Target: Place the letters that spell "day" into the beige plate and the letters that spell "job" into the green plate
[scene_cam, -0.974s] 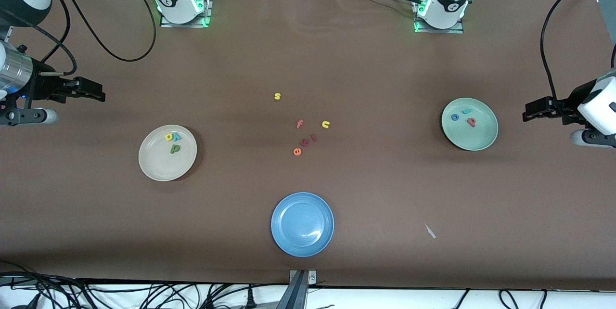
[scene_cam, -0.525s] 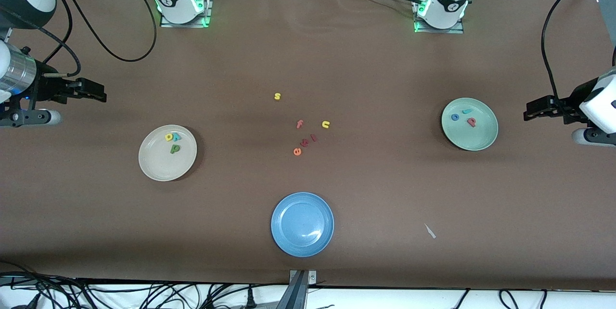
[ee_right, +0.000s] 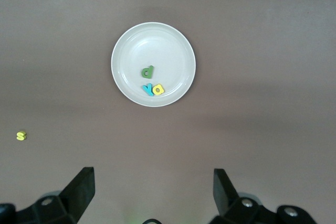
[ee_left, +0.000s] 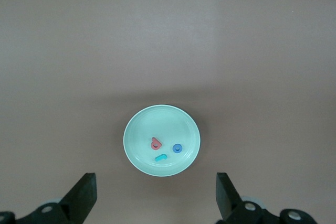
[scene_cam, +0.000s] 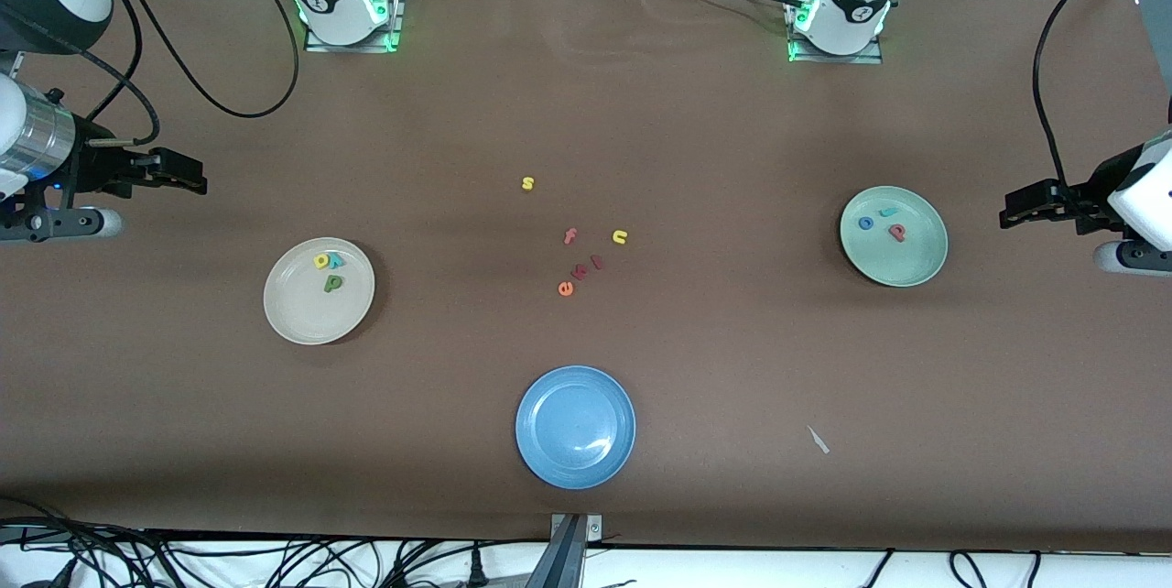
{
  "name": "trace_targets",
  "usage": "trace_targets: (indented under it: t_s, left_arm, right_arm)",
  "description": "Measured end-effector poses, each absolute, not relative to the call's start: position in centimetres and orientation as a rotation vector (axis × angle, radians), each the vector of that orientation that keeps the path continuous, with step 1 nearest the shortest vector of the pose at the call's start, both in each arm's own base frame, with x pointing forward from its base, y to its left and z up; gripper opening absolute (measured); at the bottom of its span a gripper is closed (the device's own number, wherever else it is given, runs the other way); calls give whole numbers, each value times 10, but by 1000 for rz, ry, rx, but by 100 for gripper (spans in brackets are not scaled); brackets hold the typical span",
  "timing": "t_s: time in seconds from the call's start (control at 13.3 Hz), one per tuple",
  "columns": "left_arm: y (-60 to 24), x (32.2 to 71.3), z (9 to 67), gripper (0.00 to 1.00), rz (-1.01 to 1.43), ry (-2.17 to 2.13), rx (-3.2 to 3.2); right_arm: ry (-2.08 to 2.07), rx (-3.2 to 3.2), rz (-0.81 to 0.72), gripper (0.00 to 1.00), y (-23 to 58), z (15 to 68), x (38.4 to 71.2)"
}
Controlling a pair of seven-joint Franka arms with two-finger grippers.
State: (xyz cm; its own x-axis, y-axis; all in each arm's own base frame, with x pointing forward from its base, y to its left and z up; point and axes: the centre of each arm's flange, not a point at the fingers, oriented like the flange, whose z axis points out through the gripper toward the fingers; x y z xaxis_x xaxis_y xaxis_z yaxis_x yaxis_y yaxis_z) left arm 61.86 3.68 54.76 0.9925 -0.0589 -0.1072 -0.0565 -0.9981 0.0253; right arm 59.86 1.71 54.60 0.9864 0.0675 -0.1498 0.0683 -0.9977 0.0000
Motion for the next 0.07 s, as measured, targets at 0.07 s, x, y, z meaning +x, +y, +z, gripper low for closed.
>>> trace_targets:
  t_s: [0.07]
  left_arm:
    - [37,619,548,100,-169,-90,3113]
  right_arm:
    - [107,3126,-235,100,17,546,599]
